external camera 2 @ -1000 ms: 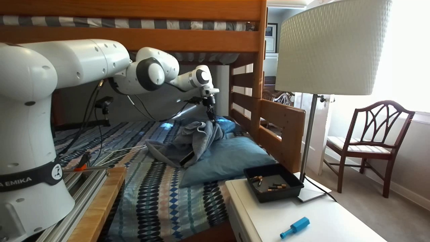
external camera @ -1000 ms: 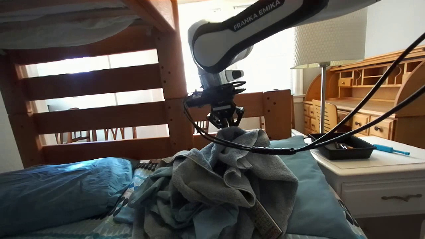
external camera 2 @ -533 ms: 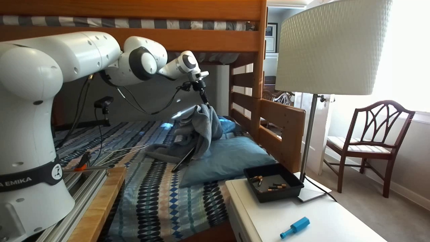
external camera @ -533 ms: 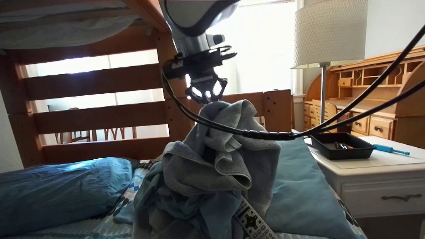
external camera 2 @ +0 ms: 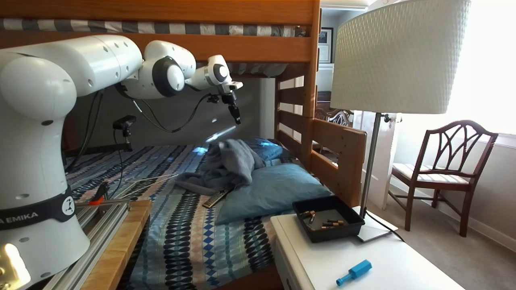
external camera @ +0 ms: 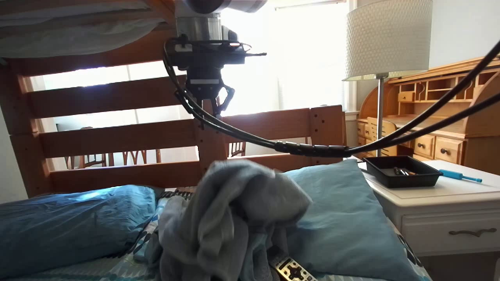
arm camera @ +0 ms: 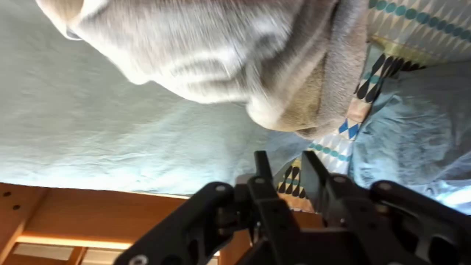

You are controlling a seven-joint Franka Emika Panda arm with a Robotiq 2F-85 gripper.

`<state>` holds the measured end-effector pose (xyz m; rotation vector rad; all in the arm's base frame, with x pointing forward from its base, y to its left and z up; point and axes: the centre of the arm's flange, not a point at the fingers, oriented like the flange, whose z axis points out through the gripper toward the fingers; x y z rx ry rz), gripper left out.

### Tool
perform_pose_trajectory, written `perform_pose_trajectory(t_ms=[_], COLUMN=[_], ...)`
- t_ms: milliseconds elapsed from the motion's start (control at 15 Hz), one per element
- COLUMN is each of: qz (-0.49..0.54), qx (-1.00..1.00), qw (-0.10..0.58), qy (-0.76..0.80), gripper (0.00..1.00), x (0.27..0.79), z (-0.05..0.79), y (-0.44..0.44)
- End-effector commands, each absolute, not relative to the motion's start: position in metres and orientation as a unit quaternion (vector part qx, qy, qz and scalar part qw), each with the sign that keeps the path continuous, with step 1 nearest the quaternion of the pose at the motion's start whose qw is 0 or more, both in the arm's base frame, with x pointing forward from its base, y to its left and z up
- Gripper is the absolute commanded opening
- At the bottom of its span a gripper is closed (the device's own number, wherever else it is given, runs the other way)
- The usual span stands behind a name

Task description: Move the towel to the left

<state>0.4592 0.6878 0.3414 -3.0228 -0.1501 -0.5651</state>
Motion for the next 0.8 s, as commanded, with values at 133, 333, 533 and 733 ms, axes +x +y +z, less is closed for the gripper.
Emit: perform_pose_trajectory(t_ms=[133,333,533,733], qz=[-0.106,-0.051,0.011,0.079], qx=[-0.979,-0.982,-0.985,-0.983], qw=[0.12,0.13,0.127,0.119], qy=[-0.129,-0.125,-0.117,-0.119], gripper=[0.73,0.95,0.63,0.47], x=[0.435,0.444,0.452,0.448], z=[0.326,0.31,0.274,0.23], y=[0.634,0.626,0.62,0.613])
